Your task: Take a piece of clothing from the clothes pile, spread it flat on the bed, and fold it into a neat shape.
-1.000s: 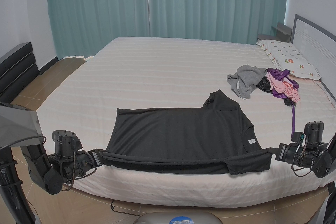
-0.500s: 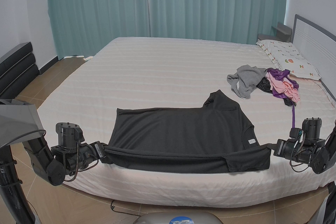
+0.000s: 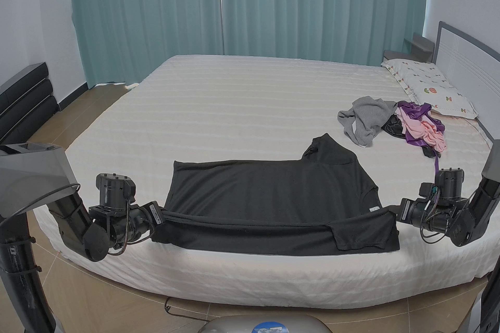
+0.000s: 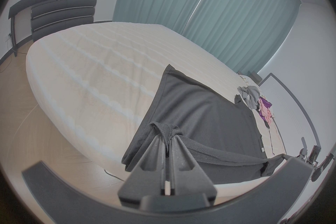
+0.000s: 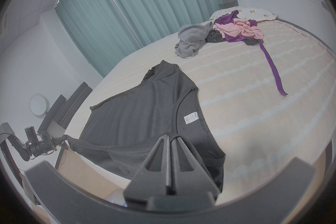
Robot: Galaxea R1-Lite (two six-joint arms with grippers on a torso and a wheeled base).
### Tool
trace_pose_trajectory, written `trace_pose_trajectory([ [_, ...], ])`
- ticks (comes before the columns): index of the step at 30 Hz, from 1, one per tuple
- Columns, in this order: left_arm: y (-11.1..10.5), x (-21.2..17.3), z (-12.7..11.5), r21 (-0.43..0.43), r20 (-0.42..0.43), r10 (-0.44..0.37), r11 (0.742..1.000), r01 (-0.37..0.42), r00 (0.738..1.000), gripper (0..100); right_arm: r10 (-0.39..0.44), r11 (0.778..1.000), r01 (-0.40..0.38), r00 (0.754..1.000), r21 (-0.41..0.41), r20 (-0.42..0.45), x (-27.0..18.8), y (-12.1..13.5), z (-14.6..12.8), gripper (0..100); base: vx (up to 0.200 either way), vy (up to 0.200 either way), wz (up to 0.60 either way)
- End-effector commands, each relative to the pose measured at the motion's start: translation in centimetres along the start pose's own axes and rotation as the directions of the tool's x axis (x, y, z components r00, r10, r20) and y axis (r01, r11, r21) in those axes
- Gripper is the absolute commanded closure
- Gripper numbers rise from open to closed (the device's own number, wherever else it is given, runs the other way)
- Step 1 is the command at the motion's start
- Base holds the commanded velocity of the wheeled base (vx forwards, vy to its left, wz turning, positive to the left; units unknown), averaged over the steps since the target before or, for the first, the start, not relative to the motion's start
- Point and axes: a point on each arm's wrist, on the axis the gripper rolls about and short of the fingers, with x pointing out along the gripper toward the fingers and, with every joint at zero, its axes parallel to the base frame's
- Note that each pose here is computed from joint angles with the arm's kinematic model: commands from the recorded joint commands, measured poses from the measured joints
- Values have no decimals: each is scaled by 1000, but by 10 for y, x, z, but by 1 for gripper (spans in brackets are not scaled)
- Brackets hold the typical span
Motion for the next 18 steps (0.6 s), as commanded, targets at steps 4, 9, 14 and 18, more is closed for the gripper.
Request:
trace_pose_trajectory([
  [4, 3, 35, -4, -9, -26, 18, 1000, -18, 1000, 100, -34, 999, 34, 999, 4, -31, 35, -8, -4, 100, 0, 0, 0],
  [9, 0, 47, 0, -66, -9, 7, 998, -8, 1000, 100, -29, 1000, 29, 999, -2, -32, 48, -8, -4, 100, 0, 0, 0],
  [14, 0, 54, -1, -84, -17, 11, 996, -12, 1000, 0, -19, 1000, 19, 999, -10, -36, 56, -6, -6, 100, 0, 0, 0],
  [18, 2, 58, -3, -119, -23, 13, 993, -15, 1000, 0, -32, 999, 32, 999, -15, -32, 58, -4, -7, 100, 0, 0, 0],
])
